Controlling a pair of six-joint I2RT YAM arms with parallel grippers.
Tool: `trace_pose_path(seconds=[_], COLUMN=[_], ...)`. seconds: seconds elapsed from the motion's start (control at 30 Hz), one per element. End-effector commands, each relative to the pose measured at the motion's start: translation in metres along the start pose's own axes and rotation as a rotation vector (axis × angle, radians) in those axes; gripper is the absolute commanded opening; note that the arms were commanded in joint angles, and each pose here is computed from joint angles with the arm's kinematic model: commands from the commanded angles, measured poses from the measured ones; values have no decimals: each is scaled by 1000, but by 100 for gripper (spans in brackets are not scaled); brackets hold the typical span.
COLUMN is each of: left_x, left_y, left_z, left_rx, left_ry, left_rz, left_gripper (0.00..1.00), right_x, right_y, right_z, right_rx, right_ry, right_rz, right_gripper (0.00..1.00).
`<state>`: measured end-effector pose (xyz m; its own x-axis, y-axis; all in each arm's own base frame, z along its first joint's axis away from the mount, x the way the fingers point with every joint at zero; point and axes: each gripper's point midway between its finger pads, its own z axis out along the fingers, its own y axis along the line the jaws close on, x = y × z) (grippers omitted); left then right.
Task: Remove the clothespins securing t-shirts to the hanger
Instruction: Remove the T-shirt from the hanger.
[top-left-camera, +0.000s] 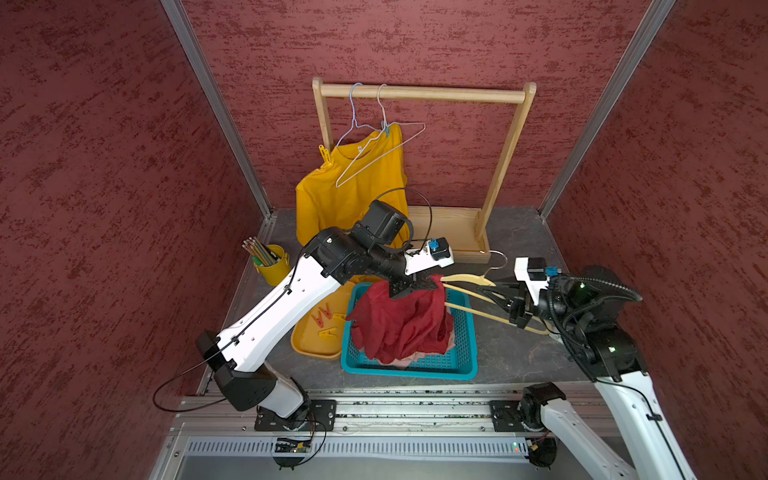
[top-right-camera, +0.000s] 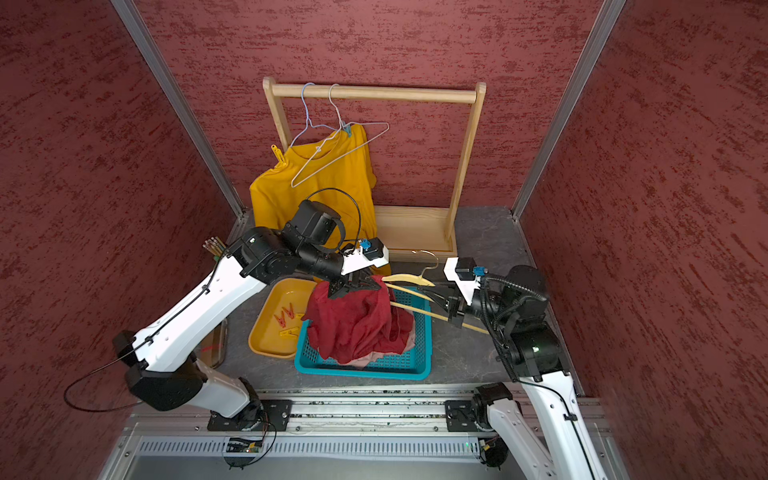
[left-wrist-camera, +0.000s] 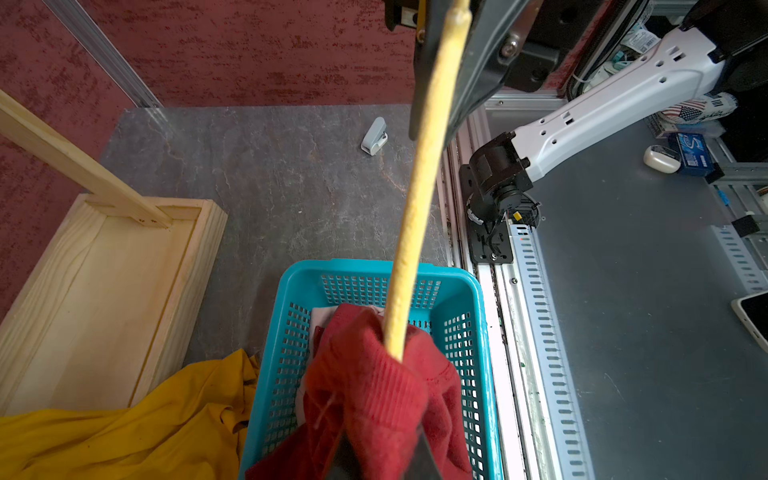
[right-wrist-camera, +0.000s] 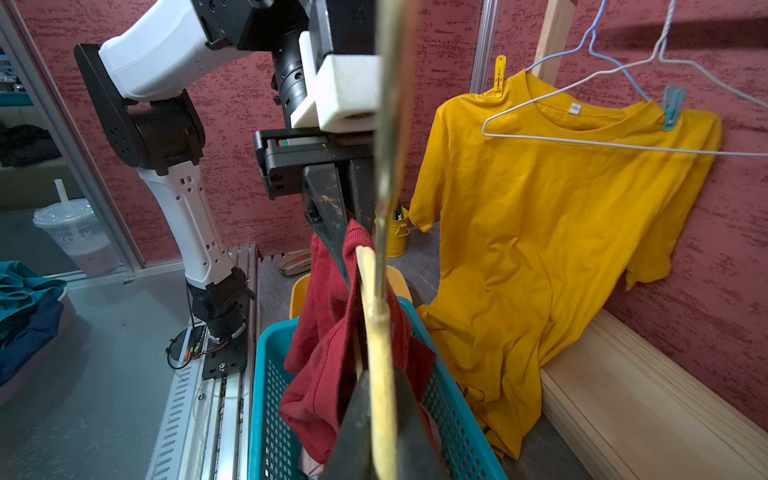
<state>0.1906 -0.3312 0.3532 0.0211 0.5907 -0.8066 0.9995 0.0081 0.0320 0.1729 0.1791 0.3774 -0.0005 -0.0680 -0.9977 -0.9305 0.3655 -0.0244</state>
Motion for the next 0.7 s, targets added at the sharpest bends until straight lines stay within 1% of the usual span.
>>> trace_pose_path(seconds=[0.0,0.13,0.23,0.3,0.4,0.67], left_x=[-53,-59,-62,-61,-56,-48], left_y=[-6,-5,-6,-6,-4,-6], left_z=[-29,-39,-46,-48,-47,-50], left_rx=[-53,-96,-111,-114,-116,-119], left_ry=[-243,-323,-366,-378,-372,-363], left_rz=[113,140,148,144,135,106], left_gripper=[5,11,13,17,25,51], right_x=[-4,-12,-17,-19,-21,-21], right_y=[-14,-5,-2,0,1,0], right_z=[-5,-11,-14,-16,-18,-23], right_rx=[102,104,117,121,133,172], right_ry=[-17,-41,-57,-61,-60,-43], right_rz=[-9,-29,-40,-41,-38,-30], right_gripper=[0,0,0,0,0,0])
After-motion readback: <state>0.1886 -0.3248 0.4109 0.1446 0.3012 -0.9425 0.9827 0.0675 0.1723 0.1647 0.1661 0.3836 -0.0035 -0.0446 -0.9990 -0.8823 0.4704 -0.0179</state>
